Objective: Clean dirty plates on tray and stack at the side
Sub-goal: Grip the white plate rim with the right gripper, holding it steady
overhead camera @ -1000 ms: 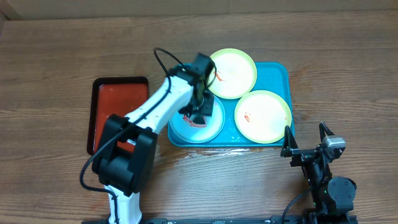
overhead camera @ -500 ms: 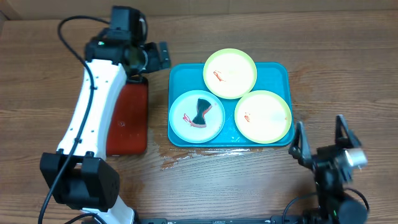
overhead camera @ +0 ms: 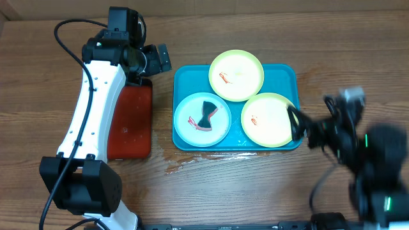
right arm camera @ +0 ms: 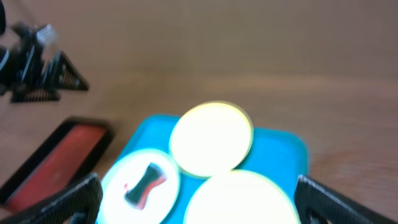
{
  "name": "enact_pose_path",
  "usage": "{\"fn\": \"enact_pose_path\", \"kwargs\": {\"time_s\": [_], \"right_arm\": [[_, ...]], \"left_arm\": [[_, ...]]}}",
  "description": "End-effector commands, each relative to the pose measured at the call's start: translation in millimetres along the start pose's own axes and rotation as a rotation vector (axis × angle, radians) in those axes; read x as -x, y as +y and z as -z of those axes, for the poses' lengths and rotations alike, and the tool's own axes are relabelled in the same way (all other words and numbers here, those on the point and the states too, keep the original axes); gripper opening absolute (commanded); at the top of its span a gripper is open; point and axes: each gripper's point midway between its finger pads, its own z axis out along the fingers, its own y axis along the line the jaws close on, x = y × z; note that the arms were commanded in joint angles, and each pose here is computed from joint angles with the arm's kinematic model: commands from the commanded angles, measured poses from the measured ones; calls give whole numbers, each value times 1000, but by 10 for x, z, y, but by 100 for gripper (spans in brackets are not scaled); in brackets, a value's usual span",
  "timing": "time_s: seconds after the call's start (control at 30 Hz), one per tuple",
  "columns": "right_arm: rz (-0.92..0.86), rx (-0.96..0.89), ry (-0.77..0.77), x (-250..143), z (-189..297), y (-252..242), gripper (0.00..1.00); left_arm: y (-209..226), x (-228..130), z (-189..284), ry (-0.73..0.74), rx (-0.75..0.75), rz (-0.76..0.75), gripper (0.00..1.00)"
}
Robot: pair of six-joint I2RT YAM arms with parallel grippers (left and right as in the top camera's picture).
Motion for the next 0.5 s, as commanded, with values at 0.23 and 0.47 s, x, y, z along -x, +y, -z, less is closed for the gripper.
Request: {"fn": "enact_pose_path", "kwargs": {"time_s": [0.23, 0.47], "right_arm": [[-201, 674, 309, 86, -1012, 695, 95], [-76, 84, 626, -707, -1755, 295, 72]], "left_arm": [[13, -91, -4, 41, 7, -1, 100], [16, -104, -3, 46, 9, 0, 100]]}}
